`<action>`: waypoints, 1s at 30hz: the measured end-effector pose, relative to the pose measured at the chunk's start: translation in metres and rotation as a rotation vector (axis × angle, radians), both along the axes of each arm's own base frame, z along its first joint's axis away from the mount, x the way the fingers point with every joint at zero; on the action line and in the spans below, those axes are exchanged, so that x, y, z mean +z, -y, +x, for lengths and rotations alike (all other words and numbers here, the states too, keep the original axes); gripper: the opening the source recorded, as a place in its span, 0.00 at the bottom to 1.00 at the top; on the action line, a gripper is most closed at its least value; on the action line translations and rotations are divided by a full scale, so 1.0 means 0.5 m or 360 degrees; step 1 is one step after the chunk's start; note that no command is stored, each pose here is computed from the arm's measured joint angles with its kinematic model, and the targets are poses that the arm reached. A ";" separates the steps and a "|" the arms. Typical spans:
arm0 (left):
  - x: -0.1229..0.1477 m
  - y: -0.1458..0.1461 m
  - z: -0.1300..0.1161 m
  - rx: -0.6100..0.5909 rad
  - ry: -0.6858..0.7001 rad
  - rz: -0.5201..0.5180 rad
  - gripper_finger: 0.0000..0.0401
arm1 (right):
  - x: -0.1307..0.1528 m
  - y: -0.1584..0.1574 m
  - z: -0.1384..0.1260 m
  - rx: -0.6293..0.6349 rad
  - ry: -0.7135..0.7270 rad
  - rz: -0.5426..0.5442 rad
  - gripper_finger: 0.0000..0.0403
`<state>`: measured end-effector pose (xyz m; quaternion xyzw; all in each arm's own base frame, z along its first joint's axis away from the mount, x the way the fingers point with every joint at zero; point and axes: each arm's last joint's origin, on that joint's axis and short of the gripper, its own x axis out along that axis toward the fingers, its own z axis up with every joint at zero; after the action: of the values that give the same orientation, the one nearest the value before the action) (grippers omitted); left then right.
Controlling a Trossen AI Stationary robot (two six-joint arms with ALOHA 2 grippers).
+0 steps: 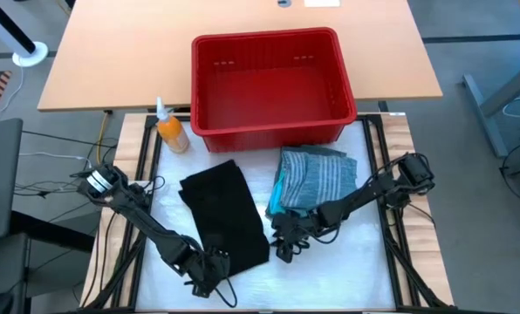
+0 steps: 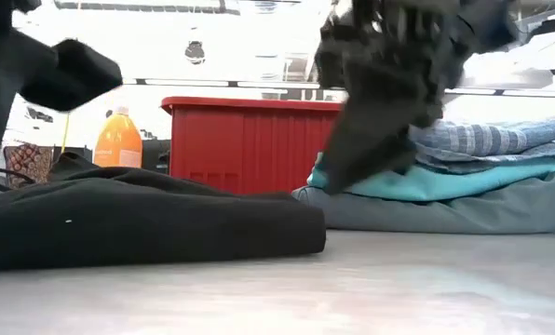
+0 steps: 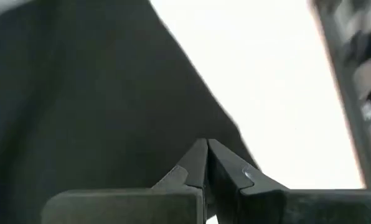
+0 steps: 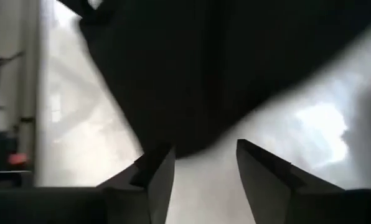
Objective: Fold Laundry from Bin
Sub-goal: Fold the black shirt
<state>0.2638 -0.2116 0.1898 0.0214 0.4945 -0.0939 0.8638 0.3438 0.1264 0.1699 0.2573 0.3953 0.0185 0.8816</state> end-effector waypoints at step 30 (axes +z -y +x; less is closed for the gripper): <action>-0.003 -0.375 -0.054 0.0651 0.0082 -0.0098 0.00 | -0.076 -0.180 0.168 -0.0173 0.0539 -0.0150 0.45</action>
<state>0.2370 -0.0241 0.1884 -0.1035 0.4633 0.0688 0.8774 0.4278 0.2162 0.1319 0.2299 0.2272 -0.0046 0.9463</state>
